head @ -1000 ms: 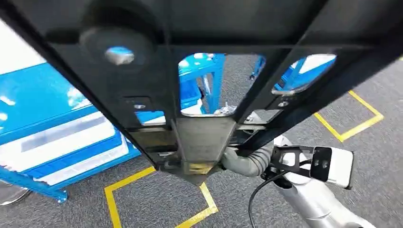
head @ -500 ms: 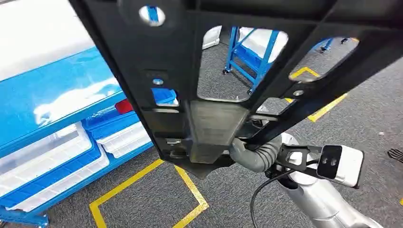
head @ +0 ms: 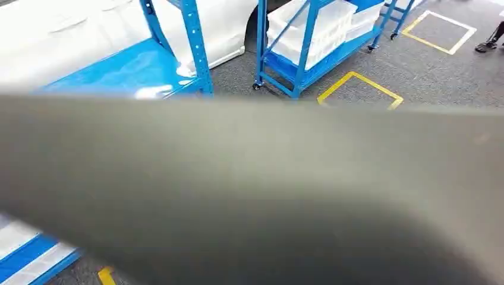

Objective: Take the parts from the cabinet and place them on the table.

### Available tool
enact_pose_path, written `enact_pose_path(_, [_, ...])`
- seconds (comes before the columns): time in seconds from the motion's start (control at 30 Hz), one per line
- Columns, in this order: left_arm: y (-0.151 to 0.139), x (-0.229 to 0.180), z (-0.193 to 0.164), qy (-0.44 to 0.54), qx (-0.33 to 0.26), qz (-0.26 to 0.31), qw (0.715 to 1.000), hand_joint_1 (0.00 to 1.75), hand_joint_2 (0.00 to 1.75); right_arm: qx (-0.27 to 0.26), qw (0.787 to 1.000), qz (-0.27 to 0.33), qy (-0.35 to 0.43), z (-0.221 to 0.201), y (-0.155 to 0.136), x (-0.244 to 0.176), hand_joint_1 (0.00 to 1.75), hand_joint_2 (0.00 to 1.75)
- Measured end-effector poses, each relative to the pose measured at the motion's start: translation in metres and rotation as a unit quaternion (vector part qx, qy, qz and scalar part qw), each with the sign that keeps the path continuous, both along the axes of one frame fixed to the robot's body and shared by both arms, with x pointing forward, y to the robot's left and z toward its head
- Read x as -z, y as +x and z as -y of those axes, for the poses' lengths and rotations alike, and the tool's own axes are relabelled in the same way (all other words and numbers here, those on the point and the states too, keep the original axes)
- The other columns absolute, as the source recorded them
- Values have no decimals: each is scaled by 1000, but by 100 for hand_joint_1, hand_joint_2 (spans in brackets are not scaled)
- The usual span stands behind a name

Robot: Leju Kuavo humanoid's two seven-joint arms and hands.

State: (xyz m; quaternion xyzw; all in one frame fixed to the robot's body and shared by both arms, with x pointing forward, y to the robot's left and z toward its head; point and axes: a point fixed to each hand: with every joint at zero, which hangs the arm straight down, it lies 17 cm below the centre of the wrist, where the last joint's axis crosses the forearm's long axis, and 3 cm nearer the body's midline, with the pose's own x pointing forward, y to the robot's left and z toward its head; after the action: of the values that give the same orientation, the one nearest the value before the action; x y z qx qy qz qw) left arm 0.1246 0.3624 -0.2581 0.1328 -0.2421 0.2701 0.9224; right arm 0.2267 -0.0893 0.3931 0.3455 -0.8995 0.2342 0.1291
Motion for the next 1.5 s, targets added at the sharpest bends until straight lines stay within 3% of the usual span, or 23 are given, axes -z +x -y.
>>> enact_pose_path(0.5, [-23, 5, -26, 11, -4, -44, 999, 0, 175, 23, 1000, -17, 8, 10, 11, 6, 175, 175])
enact_pose_path(0.97, [-17, 6, -8, -5, 10, -35, 999, 0, 175, 26, 1000, -6, 17, 11, 5, -2, 175, 175])
enact_pose_path(1.13, [-10, 4, -2, -9, 13, -21, 1000, 0, 175, 7, 999, 18, 30, 22, 16, -25, 175, 175])
enact_pose_path(1.3, [-7, 5, 2, -18, 22, -22, 999, 0, 175, 17, 999, 15, 30, 32, 51, -65, 175, 175])
enact_pose_path(1.5, [-3, 4, 0, -17, 19, -20, 999, 0, 175, 11, 998, 40, 39, 37, 53, -95, 175, 175])
